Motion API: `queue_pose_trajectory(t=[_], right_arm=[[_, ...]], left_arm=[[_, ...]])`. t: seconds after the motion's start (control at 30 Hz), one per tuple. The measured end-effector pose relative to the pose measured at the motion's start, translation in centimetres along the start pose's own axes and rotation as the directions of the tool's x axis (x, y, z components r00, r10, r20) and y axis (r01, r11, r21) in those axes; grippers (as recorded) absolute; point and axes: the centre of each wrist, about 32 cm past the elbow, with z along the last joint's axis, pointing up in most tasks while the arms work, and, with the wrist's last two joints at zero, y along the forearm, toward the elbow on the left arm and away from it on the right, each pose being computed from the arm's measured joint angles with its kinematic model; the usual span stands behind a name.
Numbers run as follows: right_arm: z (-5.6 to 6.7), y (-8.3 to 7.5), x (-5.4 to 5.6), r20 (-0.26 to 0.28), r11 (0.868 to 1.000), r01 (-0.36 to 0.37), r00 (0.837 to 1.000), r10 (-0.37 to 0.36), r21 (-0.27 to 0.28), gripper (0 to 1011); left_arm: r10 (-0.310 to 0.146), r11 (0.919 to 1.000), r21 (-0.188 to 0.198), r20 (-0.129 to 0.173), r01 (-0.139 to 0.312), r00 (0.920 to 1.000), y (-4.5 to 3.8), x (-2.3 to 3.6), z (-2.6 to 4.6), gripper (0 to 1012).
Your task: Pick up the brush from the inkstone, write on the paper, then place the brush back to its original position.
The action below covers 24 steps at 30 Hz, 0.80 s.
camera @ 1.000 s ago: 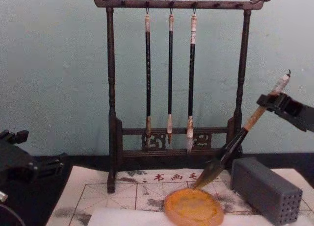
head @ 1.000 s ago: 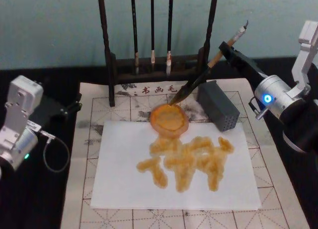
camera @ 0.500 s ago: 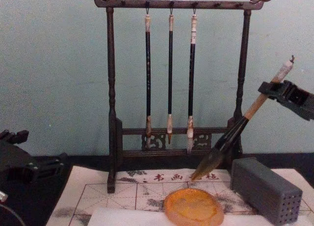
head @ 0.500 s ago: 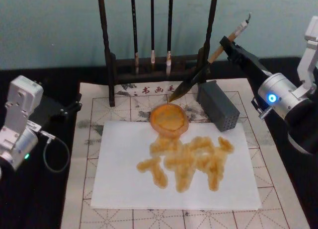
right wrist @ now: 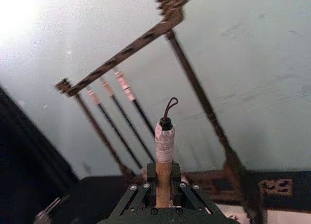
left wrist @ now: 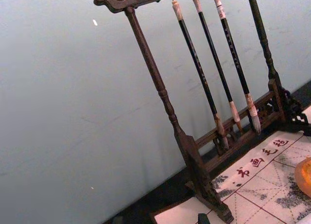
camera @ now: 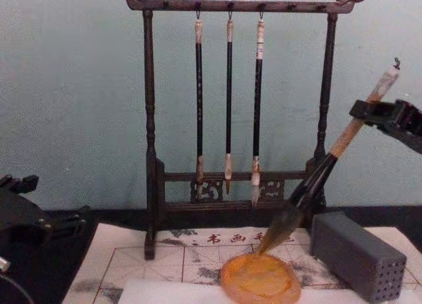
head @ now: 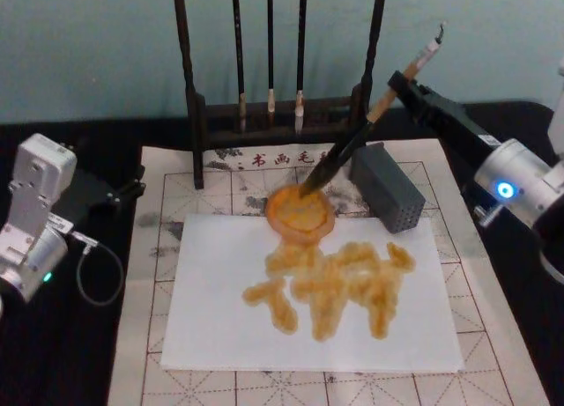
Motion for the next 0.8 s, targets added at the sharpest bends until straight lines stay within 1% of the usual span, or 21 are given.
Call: queue_pose_trajectory(t=[0.03,0.13,0.17,0.47,0.5,0.6,0.7,0.8], right_arm=[[0.1,-0.5,0.0,0.007,1.000,-0.019,1.000,0.019,-0.008,192],[0.2,-1.1,-0.1,0.016,0.999,-0.040,0.999,0.041,-0.020,192],[0.2,-1.5,-0.1,0.021,0.998,-0.053,0.998,0.053,-0.026,192],[0.2,-4.0,-0.2,0.042,0.996,-0.080,0.996,0.082,-0.047,192],[0.2,-4.4,-0.2,0.049,0.995,-0.085,0.995,0.087,-0.050,192],[0.2,-5.1,-0.2,0.060,0.994,-0.095,0.993,0.099,-0.058,192],[0.3,-6.2,-0.1,0.088,0.991,-0.115,0.989,0.122,-0.075,192],[0.4,-6.9,0.0,0.112,0.988,-0.130,0.984,0.139,-0.087,192]], left_arm=[[0.000,1.0000,0.000,0.000,0.000,1.0000,0.00,0.00,0.00,1001],[0.000,1.0000,0.000,0.000,0.000,1.0000,0.00,0.00,0.00,1001],[0.000,1.0000,0.000,0.000,0.000,1.0000,0.00,0.00,0.00,1001],[0.000,1.0000,0.000,0.000,0.000,1.0000,0.00,0.00,0.00,1001],[0.000,1.0000,0.000,0.000,0.000,1.0000,0.00,0.00,0.00,1001],[0.000,1.0000,0.000,0.000,0.000,1.0000,0.00,0.00,0.00,1001],[0.000,1.0000,0.000,0.000,0.000,1.0000,0.00,0.00,0.00,1001],[0.000,1.0000,0.000,0.000,0.000,1.0000,0.00,0.00,0.00,1001]])
